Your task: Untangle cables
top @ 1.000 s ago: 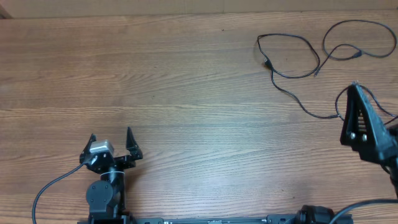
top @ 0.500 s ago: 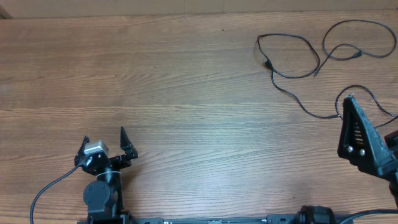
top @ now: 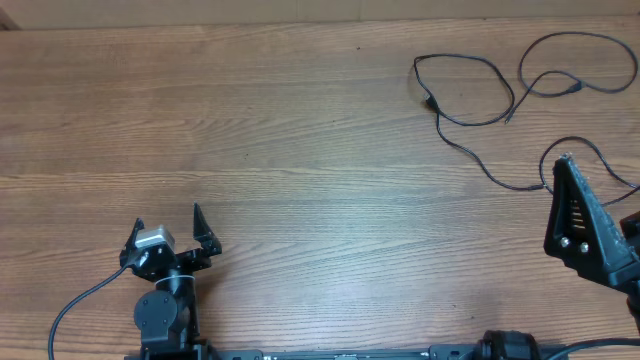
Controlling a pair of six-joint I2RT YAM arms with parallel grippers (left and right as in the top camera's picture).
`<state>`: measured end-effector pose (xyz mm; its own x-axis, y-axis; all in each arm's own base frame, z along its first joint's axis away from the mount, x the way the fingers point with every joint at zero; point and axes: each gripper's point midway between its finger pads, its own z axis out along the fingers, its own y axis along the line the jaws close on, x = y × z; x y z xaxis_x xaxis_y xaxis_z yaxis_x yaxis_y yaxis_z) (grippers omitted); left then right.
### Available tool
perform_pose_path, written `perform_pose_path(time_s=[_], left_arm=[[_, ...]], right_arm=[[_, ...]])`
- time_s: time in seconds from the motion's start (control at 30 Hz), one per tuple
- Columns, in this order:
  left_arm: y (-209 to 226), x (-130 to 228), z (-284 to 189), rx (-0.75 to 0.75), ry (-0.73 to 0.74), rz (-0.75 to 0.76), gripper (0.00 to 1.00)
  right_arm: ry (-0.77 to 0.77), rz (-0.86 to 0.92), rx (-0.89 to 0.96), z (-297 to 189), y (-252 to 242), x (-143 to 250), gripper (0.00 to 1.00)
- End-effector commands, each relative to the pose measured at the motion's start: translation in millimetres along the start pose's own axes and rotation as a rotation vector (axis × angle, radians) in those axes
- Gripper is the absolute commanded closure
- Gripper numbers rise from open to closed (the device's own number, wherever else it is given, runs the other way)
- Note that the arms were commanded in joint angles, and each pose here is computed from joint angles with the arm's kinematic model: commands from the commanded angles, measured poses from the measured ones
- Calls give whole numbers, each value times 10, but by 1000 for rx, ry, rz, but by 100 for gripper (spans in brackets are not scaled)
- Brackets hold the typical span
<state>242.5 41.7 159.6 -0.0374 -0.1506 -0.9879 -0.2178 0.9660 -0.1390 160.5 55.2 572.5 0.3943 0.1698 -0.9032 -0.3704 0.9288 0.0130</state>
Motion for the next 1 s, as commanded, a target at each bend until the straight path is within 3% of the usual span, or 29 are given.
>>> perform_pose_path(time_s=[0.0,0.2,0.7,0.97], left_arm=[[-26,11,-1,18,-2,27,1],[-247,73,-21,150,14,197,1],[-249,73,-21,152,14,195,0],[-249,73,-21,152,14,195,1]], right_arm=[[-9,-3,-5,-28,23,-22,0],[-9,-3,-5,-28,23,-21,0],[-44,-19,-13,-47,52,-112,0],[-122,-54,-34,-325,237,-349,0]])
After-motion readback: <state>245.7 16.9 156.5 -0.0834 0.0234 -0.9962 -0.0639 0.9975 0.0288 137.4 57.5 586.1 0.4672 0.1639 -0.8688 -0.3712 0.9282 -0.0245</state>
